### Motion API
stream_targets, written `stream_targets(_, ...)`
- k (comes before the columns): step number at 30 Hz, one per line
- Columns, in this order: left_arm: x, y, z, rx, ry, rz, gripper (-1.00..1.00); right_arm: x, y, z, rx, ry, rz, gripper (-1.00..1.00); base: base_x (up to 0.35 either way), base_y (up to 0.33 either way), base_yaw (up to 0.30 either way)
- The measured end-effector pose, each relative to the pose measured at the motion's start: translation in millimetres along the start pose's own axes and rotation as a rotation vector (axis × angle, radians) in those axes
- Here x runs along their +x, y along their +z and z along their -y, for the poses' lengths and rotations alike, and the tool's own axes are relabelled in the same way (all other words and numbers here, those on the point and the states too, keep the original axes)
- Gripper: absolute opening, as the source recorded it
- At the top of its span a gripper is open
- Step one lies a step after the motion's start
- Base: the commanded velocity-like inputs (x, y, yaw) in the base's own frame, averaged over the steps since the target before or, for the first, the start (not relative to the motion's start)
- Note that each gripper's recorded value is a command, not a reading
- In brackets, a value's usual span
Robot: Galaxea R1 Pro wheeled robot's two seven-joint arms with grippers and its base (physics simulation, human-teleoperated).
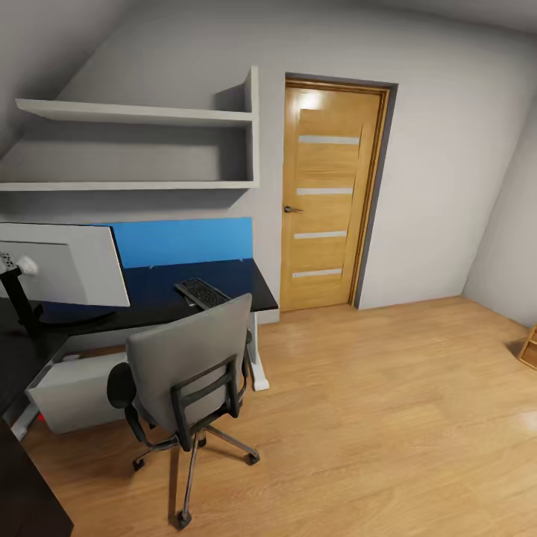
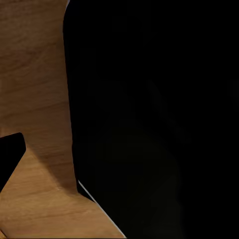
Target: In the bedroom, organize the workspace by keeping the computer under the desk, ensuring the monitor is on the desk, placing the keyboard on the desk next to the monitor, placing the mouse on the desk next to the keyboard, moving the folder from the swivel chair onto the desk next to the mouse, stacking the notebook on top of the folder with the pen on top of the notebook, and positioning the swivel chair next to the desk.
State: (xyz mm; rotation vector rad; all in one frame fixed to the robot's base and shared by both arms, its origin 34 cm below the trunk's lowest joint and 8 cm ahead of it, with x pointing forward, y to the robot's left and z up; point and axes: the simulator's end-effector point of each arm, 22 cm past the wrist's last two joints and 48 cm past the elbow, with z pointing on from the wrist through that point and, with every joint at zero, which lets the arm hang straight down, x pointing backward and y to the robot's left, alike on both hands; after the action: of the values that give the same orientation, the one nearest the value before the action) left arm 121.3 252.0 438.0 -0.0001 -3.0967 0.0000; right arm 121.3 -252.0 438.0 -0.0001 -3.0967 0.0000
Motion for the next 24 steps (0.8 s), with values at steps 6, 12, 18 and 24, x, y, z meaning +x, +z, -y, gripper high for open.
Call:
stream_targets(6, 1.5, -8.8, 25.8, 0.031, 0.007, -0.006, 1.00, 6.1, -8.7, -18.8, -0.025, 0.004, -0.021, 1.00, 0.000, 0.000, 0.000)
stream_targets(12, -1.4, -19.1, 34.5, 0.042, 0.007, -0.001, 1.00, -4.9, -18.6, -20.6, -0.027, 0.005, 0.014, 1.00, 0.000, 0.000, 0.000)
stream_targets(18, -1.4, -28.9, 35.4, 0.043, 0.007, 0.000, 1.00, -12.9, -28.6, -21.2, -0.028, 0.005, 0.049, 1.00, 0.000, 0.000, 0.000)
stream_targets(24, -1.1, -38.4, 35.5, 0.043, 0.007, 0.000, 1.00, -20.0, -38.6, -20.5, -0.027, 0.005, 0.083, 1.00, 0.000, 0.000, 0.000)
